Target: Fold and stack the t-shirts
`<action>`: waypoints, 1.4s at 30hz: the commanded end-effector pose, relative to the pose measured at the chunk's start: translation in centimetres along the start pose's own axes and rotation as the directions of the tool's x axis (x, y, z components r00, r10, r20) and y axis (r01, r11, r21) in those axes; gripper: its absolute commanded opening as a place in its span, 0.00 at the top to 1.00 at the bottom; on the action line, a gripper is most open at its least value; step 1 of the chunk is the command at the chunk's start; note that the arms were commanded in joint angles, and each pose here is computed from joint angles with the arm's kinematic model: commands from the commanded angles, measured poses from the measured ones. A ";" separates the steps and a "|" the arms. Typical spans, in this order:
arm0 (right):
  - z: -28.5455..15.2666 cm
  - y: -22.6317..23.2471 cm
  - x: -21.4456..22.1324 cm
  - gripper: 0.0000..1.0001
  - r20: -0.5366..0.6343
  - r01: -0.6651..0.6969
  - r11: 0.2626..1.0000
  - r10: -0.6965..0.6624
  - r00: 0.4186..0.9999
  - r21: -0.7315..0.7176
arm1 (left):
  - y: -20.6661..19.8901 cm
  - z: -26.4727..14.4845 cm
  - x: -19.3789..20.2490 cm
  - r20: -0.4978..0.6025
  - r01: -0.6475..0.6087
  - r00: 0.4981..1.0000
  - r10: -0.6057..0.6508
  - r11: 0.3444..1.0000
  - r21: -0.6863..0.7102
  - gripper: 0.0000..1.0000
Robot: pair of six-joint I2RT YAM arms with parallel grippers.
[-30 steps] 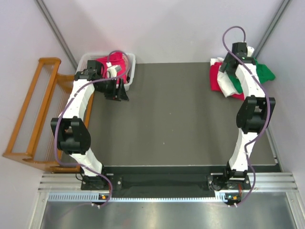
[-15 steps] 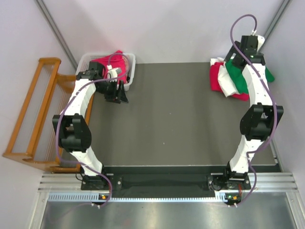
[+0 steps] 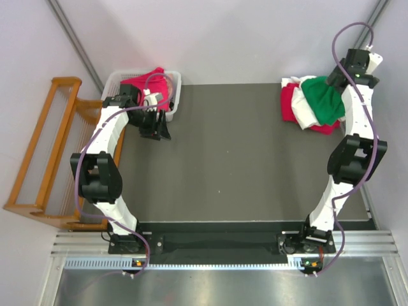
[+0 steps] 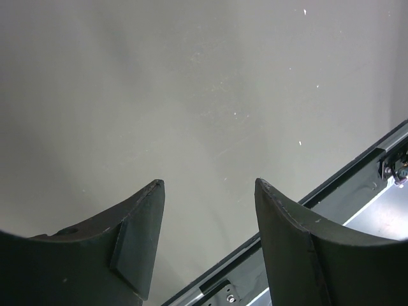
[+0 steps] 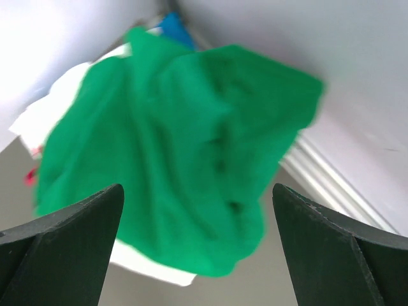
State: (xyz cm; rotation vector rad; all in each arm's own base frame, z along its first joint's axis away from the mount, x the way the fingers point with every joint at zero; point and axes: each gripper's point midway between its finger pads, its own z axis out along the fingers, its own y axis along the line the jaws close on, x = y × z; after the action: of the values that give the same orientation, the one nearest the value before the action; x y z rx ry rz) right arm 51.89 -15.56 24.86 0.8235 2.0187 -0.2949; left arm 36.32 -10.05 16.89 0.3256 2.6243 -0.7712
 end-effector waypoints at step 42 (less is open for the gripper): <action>1.8 5.1 1.2 0.00 -0.074 -0.014 0.981 -0.001 0.997 -0.195 | 1.0 -0.8 0.8 -0.045 0.007 0.999 -0.010 0.997 -0.071 0.38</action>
State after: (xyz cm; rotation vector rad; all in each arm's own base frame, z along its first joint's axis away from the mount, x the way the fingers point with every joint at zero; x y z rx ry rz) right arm 56.27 -11.03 21.03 0.7121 2.1335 -0.0550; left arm 36.00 -8.99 16.50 0.3015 2.6848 -0.6900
